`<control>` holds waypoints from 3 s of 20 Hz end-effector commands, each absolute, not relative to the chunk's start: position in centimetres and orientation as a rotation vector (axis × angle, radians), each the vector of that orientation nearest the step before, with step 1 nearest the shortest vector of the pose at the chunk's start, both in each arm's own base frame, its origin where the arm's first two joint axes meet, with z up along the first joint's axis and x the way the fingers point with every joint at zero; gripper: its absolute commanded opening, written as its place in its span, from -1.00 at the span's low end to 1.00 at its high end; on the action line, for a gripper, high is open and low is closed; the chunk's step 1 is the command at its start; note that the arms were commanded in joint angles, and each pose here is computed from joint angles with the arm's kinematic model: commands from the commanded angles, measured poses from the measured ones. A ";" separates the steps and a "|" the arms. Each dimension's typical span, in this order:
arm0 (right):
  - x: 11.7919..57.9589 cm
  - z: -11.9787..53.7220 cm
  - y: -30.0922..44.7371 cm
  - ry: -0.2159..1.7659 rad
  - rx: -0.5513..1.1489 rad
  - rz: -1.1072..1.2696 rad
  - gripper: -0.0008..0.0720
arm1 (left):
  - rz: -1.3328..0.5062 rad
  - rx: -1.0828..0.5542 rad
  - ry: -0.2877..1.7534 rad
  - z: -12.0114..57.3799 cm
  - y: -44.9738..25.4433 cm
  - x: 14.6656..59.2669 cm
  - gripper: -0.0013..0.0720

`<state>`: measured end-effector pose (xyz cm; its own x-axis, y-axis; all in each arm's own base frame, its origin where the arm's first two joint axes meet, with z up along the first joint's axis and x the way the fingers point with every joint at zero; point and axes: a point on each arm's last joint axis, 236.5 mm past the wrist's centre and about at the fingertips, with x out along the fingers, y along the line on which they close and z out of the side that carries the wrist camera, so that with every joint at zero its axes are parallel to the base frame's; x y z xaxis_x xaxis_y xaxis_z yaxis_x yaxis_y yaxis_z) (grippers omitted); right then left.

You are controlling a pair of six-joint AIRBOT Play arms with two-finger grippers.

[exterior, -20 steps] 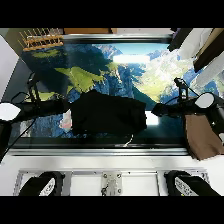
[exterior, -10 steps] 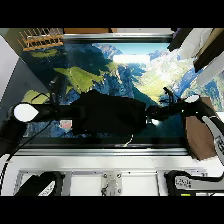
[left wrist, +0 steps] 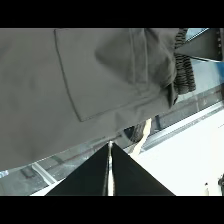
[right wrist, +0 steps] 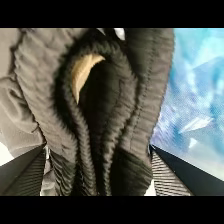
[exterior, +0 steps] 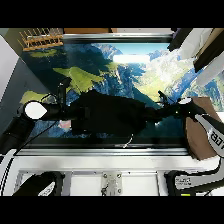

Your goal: Fold the clothes and pants, and hang the long-sleeved shirts on hangers.

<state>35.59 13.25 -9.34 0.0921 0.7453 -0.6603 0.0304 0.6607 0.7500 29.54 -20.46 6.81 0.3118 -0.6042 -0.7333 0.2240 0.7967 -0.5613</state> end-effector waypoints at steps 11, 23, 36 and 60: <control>35.6 -8.3 21.8 1.331 0.760 0.805 -0.36 | -0.565 -0.390 1.129 6.8 -20.5 29.6 -0.93; 46.1 8.9 3.8 0.923 0.648 0.307 -0.89 | -0.565 -0.389 1.131 6.8 -20.5 29.6 -0.93; 27.7 12.1 -21.6 0.888 0.743 -0.577 -0.89 | -0.560 -0.391 1.115 6.9 -20.5 29.9 -0.93; 16.5 5.4 -25.8 1.286 0.547 -0.944 0.74 | -0.560 -0.391 1.114 6.9 -20.5 30.0 -0.93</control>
